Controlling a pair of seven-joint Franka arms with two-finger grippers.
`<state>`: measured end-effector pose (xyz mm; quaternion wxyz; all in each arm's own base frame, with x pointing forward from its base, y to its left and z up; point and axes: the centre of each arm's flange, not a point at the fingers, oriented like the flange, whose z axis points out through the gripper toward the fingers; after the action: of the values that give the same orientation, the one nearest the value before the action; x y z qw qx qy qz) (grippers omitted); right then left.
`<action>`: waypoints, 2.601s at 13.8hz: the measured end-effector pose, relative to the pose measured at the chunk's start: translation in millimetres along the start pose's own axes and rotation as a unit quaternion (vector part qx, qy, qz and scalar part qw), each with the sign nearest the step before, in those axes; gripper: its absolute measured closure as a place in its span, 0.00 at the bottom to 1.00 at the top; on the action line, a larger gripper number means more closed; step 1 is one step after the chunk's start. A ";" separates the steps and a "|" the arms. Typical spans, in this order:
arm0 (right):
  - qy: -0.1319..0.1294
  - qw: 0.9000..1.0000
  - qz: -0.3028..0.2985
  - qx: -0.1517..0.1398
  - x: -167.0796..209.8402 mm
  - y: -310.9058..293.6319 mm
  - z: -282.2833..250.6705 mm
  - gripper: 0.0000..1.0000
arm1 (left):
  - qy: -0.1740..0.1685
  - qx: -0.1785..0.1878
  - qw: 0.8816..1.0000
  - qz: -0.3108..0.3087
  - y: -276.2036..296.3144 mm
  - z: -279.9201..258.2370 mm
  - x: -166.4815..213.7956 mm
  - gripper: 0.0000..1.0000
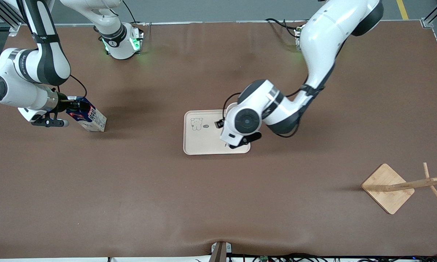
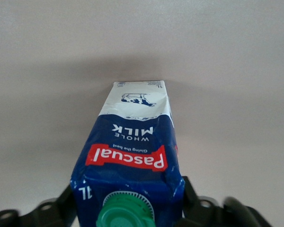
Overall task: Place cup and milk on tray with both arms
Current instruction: 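Lower the mug onto the tray and open the left gripper, then carry the milk onto the tray with the right gripper while the left gripper withdraws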
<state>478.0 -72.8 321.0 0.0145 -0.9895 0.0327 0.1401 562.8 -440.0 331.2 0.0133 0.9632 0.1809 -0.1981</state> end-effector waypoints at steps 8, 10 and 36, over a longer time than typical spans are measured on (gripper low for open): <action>-0.068 0.997 -0.006 0.024 -7.6 -14.7 -73.8 0.32 | 0.122 -0.008 0.992 0.028 -207.7 -208.8 95.6 0.00; -0.074 0.997 -0.025 0.028 -13.1 -36.1 -131.1 0.32 | 0.139 0.009 0.990 0.023 -245.1 -232.0 100.9 0.00; -0.033 0.998 -0.049 0.020 33.5 -466.2 -40.8 0.32 | 0.206 0.075 0.967 0.129 -387.7 -311.7 9.9 0.00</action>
<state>553.4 388.7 360.0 0.0421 -0.9843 -0.0139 0.1710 551.6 -44.0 632.3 -0.0710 0.9967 0.0382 -0.0055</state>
